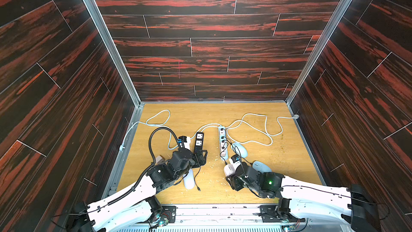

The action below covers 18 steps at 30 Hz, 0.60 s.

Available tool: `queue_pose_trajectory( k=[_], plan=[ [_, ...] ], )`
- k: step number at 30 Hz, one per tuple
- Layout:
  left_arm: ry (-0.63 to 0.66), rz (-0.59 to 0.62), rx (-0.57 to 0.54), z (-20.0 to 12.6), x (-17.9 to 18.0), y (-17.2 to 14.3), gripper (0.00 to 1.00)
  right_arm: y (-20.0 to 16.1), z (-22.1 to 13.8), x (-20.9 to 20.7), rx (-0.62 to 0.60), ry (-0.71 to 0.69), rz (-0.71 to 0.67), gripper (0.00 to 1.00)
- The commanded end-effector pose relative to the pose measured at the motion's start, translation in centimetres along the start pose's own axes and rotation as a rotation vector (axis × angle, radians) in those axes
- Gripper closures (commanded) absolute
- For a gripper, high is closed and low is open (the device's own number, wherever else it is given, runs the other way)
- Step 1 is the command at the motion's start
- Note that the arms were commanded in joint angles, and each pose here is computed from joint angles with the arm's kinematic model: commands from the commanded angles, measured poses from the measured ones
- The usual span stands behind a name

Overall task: Unplug the wireless mouse
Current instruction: Pick up the mouse from the center of the board.

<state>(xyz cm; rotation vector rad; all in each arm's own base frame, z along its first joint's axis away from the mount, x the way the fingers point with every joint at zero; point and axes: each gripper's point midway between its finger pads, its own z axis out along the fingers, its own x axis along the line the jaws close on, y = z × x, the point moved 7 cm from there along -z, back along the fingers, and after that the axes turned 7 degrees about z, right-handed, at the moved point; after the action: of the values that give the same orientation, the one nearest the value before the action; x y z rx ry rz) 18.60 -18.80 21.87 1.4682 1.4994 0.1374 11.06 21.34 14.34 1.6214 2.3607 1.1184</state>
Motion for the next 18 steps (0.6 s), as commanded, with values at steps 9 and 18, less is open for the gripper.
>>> queue_pose_trajectory(
  k=[9, 18],
  plan=[
    [-0.265, -0.104, -0.029, 2.0, -4.6, -2.5, 0.29, 1.2, -0.8, 1.2, -0.177, 0.259, 0.067, 1.0],
    [-0.271, -0.014, 0.078, 3.5, -5.7, -3.7, 0.37, 0.8, -0.3, 1.1, -0.136, 0.235, 0.067, 1.0]
  ],
)
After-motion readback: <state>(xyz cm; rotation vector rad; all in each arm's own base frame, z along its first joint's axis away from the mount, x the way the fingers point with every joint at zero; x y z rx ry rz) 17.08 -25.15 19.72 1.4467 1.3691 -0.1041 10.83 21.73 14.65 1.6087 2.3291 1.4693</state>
